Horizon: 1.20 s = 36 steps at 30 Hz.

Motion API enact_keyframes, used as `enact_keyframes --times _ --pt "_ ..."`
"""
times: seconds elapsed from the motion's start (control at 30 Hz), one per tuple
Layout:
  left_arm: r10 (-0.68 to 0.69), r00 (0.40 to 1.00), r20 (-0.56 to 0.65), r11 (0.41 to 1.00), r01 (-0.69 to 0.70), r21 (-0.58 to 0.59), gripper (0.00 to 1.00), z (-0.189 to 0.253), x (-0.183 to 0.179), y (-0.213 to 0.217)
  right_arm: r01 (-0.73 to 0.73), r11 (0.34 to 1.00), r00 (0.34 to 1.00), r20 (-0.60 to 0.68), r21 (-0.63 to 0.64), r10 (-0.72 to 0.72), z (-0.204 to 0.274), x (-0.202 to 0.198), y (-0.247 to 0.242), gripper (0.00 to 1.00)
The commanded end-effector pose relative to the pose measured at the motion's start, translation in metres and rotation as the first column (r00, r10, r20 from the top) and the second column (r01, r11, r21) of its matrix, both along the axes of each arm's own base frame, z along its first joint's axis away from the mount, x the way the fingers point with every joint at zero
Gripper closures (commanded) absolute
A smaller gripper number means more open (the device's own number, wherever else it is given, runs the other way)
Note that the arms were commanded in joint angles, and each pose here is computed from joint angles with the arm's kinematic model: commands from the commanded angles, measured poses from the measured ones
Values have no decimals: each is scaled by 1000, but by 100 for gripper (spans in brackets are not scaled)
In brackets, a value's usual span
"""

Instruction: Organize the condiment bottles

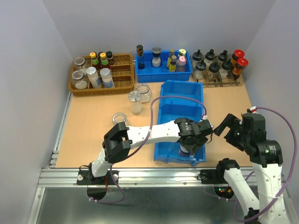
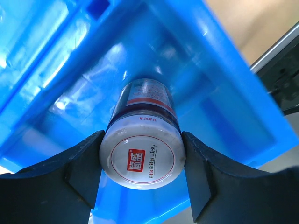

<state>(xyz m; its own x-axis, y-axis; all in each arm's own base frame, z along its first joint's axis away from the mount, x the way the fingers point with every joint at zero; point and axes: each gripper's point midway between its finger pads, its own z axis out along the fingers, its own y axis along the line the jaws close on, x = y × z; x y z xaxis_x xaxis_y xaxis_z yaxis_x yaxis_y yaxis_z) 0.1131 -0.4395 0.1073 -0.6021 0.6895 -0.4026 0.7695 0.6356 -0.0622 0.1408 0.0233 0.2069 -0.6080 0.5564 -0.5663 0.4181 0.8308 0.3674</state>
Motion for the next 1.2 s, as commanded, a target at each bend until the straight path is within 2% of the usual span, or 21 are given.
enact_keyframes --times 0.0,0.03,0.27,0.3,0.37,0.63,0.73,0.87,1.0,1.17 --pt "-12 999 46 991 17 -131 100 36 4 -25 23 1000 1000 1 -16 -23 -4 0 -5 0" --pt "-10 999 48 993 16 -119 100 31 5 -26 24 1000 1000 1 -16 -24 -4 0 -5 0" --pt "24 997 70 999 -21 -50 83 10 9 -12 32 999 999 4 -19 -32 -3 -1 -6 0" --pt "35 996 84 999 -31 -45 76 9 12 -11 38 999 999 5 -21 -38 -3 -2 -7 0" --pt "41 995 90 999 -38 -29 72 7 12 -6 47 999 999 11 -19 -47 -2 -1 -8 0" --pt "50 995 92 999 -49 -11 39 0 12 1 150 988 987 60 -46 -148 15 -1 -23 0" --pt "39 996 81 999 -38 -10 30 -1 10 1 170 985 983 80 -41 -166 24 1 -25 0" --pt "33 997 76 999 -32 -12 23 0 8 1 170 985 982 86 -37 -166 28 2 -24 0" --pt "70 992 103 997 -68 -25 14 19 13 4 164 986 983 84 -37 -161 26 2 -24 0" --pt "160 974 163 986 -148 -82 2 74 23 25 153 988 986 75 -32 -151 24 2 -22 0"
